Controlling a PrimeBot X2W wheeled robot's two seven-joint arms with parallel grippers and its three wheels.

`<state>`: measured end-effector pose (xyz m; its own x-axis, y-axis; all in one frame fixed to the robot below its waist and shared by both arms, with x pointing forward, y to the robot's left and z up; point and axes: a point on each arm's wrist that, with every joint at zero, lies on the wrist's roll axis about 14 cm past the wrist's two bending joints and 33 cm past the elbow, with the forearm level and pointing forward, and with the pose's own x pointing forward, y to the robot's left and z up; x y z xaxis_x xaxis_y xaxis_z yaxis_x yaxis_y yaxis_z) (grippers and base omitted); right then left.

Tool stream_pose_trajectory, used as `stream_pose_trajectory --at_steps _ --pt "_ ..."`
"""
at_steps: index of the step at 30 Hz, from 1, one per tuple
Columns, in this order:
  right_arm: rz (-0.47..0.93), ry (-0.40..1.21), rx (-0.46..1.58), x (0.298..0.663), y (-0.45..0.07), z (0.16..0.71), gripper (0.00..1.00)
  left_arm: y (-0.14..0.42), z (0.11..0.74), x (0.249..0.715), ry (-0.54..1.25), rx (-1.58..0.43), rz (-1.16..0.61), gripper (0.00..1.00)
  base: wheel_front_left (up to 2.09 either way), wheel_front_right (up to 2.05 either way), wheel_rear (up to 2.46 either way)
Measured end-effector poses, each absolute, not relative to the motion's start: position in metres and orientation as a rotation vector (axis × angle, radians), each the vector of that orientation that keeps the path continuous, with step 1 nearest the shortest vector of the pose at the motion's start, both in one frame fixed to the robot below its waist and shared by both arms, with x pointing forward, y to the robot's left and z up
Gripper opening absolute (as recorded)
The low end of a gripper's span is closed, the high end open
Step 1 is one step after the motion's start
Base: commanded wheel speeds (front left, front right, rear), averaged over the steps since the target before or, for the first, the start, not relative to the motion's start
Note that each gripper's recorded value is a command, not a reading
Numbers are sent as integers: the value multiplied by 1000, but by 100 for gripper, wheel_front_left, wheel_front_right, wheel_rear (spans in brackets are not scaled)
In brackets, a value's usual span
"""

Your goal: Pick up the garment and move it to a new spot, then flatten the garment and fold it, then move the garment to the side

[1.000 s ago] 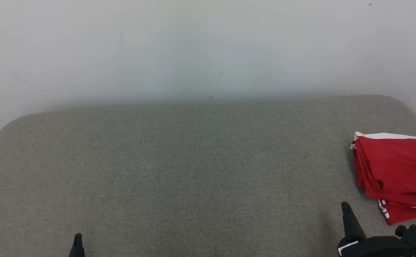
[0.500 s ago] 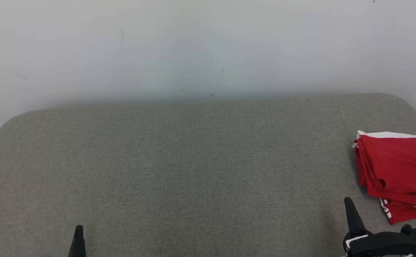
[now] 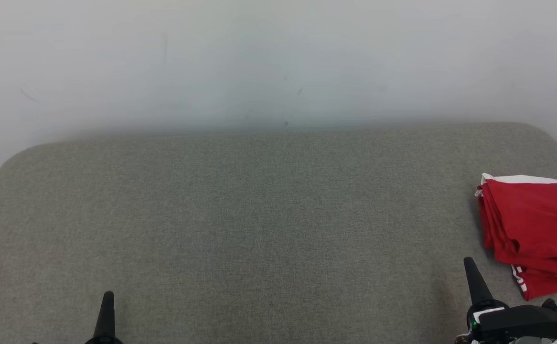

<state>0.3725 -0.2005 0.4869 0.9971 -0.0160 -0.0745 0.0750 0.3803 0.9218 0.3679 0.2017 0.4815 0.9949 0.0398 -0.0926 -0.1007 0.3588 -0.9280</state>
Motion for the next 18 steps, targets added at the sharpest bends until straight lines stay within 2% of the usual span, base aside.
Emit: stream_pose_trajectory --at_steps 18 --pt "-45 39 1340 378 -201 493 0 200 491 377 37 -1352 60 0 0 0 0"
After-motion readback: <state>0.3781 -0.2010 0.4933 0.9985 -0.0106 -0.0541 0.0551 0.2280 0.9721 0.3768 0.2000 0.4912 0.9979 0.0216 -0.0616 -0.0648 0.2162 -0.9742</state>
